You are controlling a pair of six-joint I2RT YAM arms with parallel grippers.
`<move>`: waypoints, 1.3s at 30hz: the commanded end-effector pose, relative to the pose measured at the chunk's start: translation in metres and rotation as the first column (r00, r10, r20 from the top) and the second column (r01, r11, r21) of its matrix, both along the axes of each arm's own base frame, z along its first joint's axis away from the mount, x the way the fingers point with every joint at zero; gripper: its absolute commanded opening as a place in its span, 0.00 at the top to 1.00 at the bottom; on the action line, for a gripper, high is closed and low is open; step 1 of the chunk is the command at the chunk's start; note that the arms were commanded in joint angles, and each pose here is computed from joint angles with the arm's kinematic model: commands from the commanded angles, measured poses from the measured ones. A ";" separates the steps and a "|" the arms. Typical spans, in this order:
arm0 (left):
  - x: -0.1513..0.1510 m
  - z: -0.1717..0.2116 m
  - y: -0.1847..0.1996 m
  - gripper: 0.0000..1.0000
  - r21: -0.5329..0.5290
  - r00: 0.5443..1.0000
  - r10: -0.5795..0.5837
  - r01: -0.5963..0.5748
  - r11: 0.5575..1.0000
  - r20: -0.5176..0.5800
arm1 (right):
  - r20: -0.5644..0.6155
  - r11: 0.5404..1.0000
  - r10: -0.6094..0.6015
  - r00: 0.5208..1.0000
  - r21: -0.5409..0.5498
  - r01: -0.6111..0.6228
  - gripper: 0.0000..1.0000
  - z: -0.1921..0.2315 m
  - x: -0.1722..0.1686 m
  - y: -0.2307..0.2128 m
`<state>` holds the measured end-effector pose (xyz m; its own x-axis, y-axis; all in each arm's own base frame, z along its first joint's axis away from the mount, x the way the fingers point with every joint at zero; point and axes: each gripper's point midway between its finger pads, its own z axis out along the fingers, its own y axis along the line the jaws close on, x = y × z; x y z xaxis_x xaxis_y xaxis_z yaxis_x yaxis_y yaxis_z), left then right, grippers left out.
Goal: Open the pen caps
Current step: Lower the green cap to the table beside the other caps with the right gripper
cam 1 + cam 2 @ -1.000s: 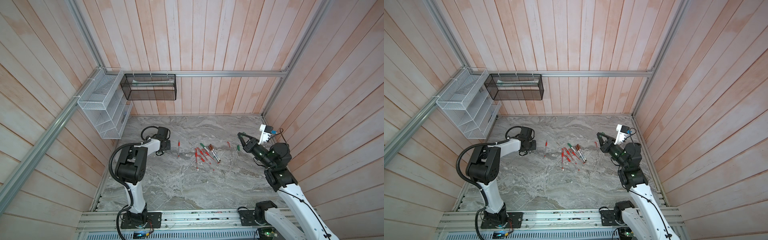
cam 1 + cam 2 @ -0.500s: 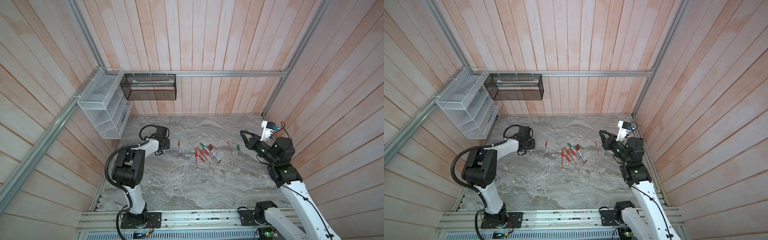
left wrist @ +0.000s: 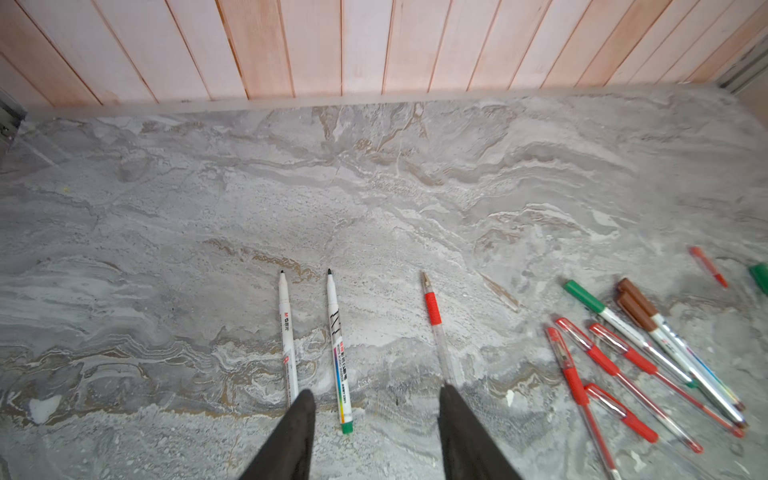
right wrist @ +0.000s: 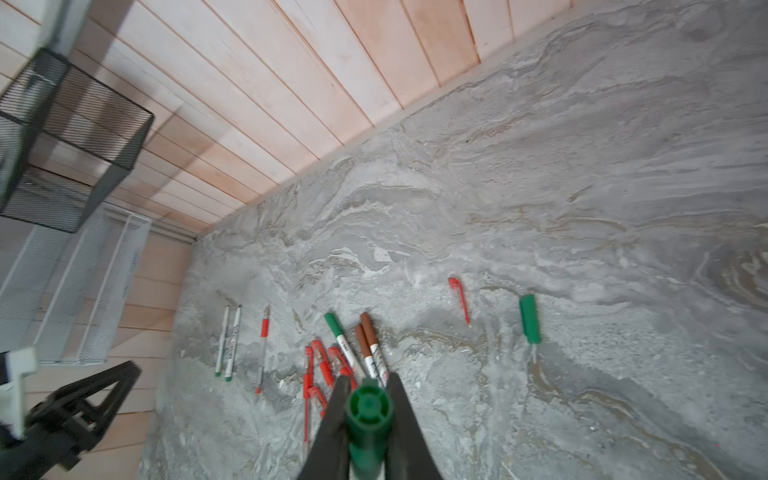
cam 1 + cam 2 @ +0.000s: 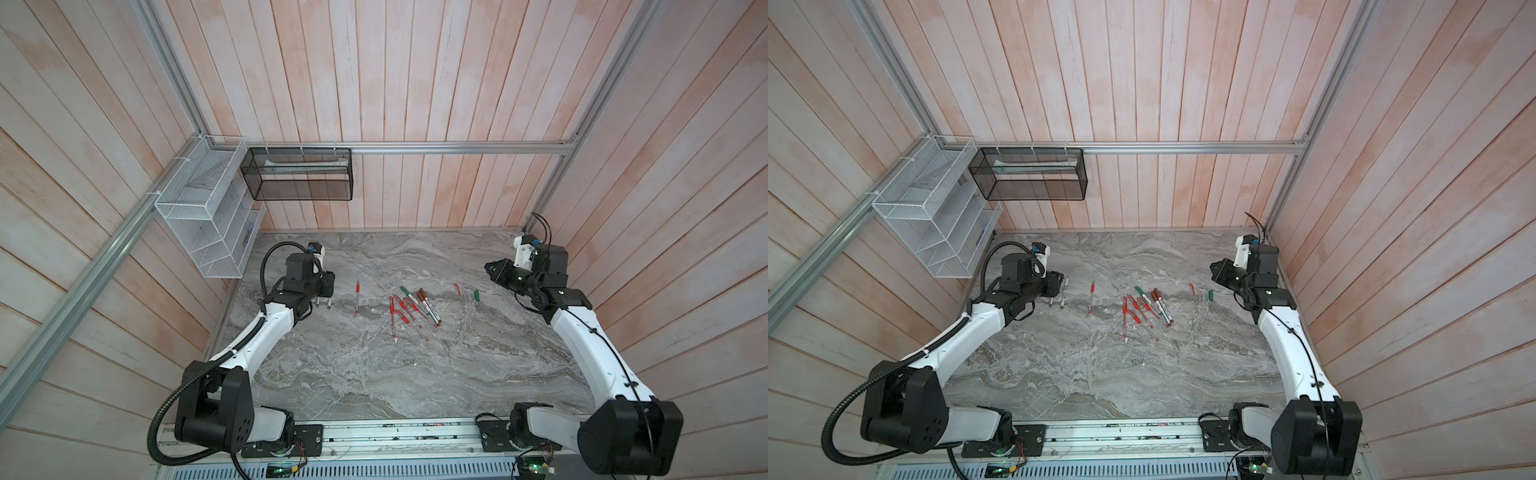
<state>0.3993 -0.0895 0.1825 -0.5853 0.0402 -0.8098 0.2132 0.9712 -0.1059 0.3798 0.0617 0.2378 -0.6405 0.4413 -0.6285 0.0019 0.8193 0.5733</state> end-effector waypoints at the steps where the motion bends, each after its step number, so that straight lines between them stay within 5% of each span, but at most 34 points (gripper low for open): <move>1: -0.012 0.019 0.000 0.49 -0.053 0.994 -0.078 0.082 0.995 0.082 | -0.093 0.997 -0.019 0.995 -0.081 0.012 1.00 -0.030 0.007 -0.019; 7: -0.031 0.033 0.021 0.44 -0.107 0.988 -0.071 0.085 0.991 0.135 | -0.202 0.984 -0.083 0.976 -0.172 0.048 1.00 -0.077 0.027 -0.055; 23: -0.038 0.051 0.036 0.00 -0.092 0.975 -0.105 0.125 0.988 0.194 | -0.454 0.966 -0.069 0.888 -0.252 -0.054 1.00 -0.188 0.053 -0.079; 29: -0.020 0.078 0.077 0.00 -0.146 0.956 0.163 -0.130 0.981 0.244 | -0.479 0.964 -0.063 0.875 -0.257 -0.071 1.00 -0.202 0.058 -0.078; 34: -0.020 0.087 0.071 0.00 -0.128 0.968 0.116 -0.089 0.988 0.222 | -0.495 0.959 -0.054 0.867 -0.267 -0.093 1.00 -0.208 0.058 -0.073; 39: -0.036 0.072 0.028 0.00 -0.202 0.972 -0.114 0.156 0.967 0.203 | -0.511 0.954 -0.060 0.857 -0.282 -0.101 0.93 -0.215 0.058 -0.074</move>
<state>0.3746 -0.0368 0.2620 -0.3908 -0.0936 -0.9157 0.2463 0.9479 -0.2020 0.4390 -0.0118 0.0322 -0.8954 0.2943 -0.3342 0.2111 0.9413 0.2635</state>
